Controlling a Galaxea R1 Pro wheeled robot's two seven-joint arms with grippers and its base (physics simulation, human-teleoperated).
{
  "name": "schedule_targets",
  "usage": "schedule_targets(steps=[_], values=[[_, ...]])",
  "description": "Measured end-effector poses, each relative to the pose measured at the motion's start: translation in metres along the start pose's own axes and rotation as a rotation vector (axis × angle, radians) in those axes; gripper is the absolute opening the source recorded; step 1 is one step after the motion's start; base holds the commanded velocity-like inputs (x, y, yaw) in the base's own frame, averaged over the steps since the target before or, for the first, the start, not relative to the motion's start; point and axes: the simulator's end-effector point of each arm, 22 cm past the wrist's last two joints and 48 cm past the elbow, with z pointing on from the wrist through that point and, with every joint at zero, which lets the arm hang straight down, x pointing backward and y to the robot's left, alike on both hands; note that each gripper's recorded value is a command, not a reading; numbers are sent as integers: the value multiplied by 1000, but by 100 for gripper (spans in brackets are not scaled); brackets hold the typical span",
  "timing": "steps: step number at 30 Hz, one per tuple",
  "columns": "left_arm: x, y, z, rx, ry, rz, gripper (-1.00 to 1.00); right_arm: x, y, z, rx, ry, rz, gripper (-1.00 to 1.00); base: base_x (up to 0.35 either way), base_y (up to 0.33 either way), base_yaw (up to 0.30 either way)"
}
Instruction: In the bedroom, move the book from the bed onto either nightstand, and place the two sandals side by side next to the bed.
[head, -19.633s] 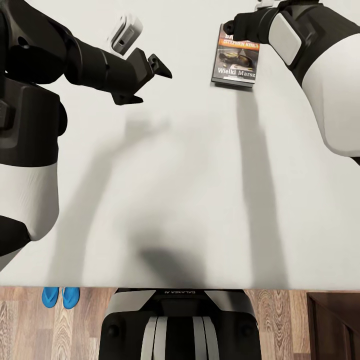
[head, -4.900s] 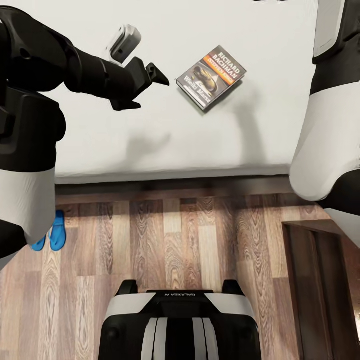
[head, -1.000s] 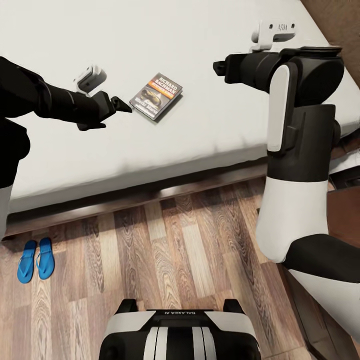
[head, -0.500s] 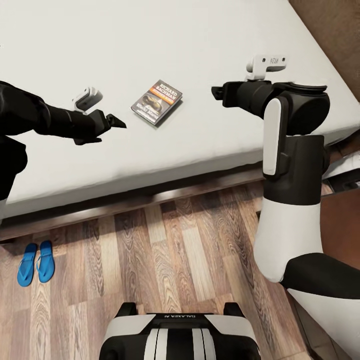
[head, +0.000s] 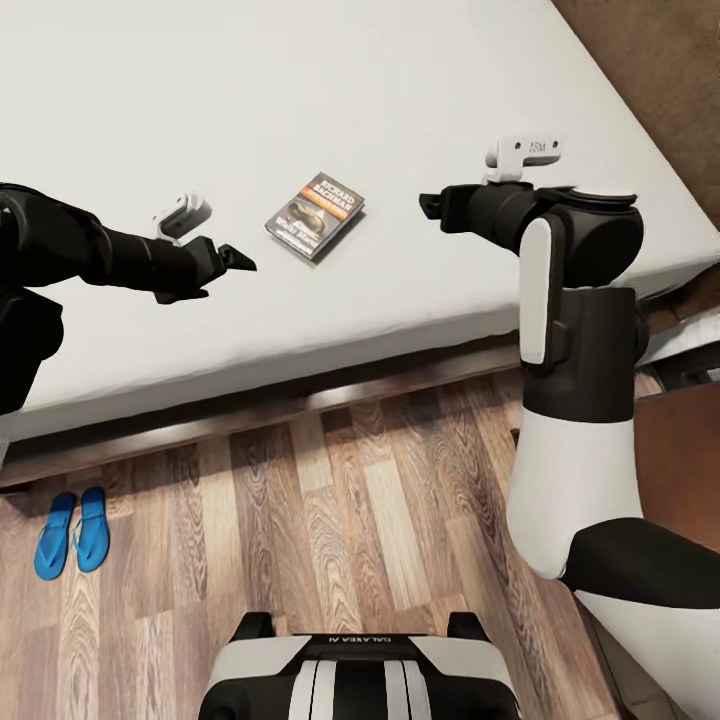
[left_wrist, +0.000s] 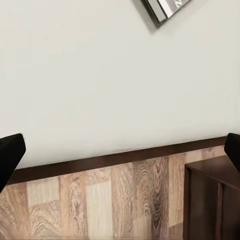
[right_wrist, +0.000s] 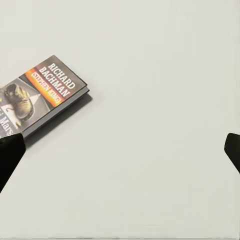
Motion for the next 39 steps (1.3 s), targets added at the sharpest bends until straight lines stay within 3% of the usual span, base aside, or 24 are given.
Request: schedule_targets(steps=[14, 20, 39], values=[[-3, -14, -11, 35, -15, 5, 100, -3, 3, -10, -1, -4, -1, 100, 0, 0, 0], [-5, -17, -17, 42, -24, 5, 100, 20, 4, -12, -2, 35, 6, 100, 30, 12, 0], [-18, -30, -39, 56, -60, 16, 100, 6, 5, -27, 0, 13, 4, 100, 191, 127, 0]])
